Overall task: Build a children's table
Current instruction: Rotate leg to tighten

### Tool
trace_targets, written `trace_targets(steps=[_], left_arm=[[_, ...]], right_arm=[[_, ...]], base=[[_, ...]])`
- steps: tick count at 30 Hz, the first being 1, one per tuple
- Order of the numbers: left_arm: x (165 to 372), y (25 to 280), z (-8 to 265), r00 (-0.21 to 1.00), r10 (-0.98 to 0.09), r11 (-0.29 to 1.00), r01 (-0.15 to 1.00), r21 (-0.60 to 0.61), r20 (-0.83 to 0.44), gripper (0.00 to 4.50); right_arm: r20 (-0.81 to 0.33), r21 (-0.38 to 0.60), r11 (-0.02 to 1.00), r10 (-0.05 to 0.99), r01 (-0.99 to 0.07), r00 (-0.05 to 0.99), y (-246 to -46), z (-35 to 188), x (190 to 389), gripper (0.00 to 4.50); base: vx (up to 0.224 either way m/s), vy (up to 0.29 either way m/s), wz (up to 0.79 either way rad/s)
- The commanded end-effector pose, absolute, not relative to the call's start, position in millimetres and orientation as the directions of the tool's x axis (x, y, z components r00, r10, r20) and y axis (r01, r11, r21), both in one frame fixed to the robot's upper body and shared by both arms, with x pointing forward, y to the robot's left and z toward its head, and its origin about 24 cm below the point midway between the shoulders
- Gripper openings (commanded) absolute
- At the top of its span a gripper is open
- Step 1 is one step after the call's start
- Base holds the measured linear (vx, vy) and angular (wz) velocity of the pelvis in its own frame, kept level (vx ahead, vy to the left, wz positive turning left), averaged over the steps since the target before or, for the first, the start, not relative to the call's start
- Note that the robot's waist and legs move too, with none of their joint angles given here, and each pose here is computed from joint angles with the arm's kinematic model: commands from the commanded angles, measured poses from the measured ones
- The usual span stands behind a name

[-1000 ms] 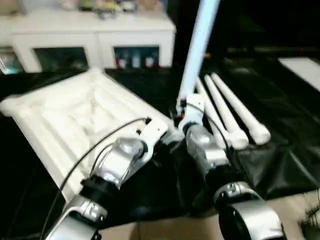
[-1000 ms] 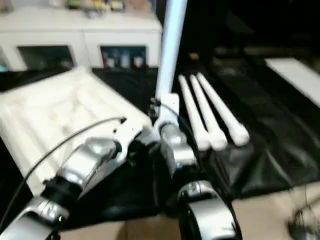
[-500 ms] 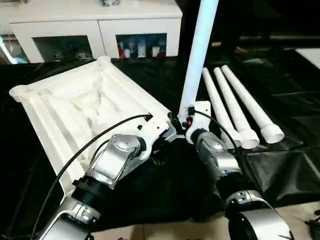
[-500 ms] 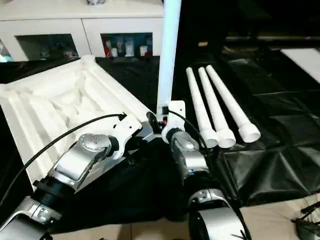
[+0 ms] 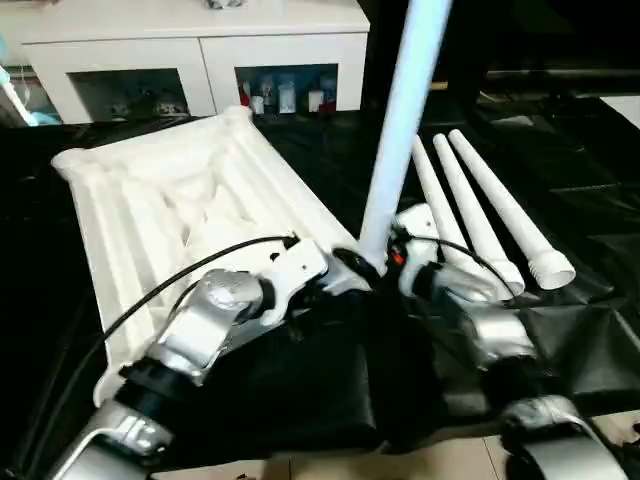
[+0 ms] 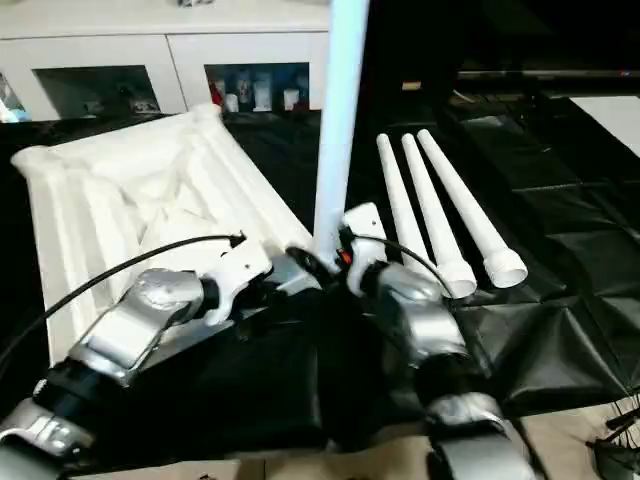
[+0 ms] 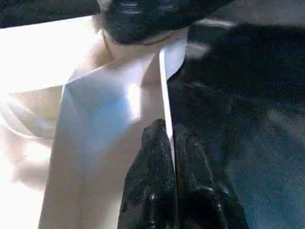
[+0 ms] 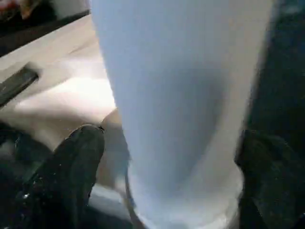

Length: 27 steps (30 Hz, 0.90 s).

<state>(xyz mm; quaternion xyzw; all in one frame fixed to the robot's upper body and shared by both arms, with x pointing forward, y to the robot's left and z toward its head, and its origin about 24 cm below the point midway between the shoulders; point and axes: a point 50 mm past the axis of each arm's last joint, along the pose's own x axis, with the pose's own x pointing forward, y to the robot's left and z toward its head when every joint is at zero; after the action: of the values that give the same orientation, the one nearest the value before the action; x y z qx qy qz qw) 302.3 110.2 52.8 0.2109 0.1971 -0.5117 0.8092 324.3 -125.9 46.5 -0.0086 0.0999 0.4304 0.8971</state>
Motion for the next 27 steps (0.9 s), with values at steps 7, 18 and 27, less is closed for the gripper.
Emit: trace_targets(steps=[7, 18, 27], left_arm=[[292, 109, 61, 0.298, -0.853, 0.287, 0.953, 0.093, -0.428, 0.0], [291, 120, 58, 0.238, -0.864, 0.225, 0.971, 0.083, -0.444, 0.0], [290, 122, 56, 0.229, -0.859, 0.214, 0.973, 0.084, -0.458, 0.0]], right_arm=[[-0.18, 0.063, 0.483, 0.866, -0.873, 0.466, -130.1, 55, 311.3, 4.4], [-0.262, 0.05, 0.39, 0.894, -0.92, 0.364, -137.7, 50, 303.4, 3.68], [-0.275, 0.05, 0.398, 0.887, -0.916, 0.37, -137.9, 47, 305.9, 2.99]], base=[[0.0, 0.0, 0.0], [0.0, 0.0, 0.0], [0.0, 0.0, 0.0]])
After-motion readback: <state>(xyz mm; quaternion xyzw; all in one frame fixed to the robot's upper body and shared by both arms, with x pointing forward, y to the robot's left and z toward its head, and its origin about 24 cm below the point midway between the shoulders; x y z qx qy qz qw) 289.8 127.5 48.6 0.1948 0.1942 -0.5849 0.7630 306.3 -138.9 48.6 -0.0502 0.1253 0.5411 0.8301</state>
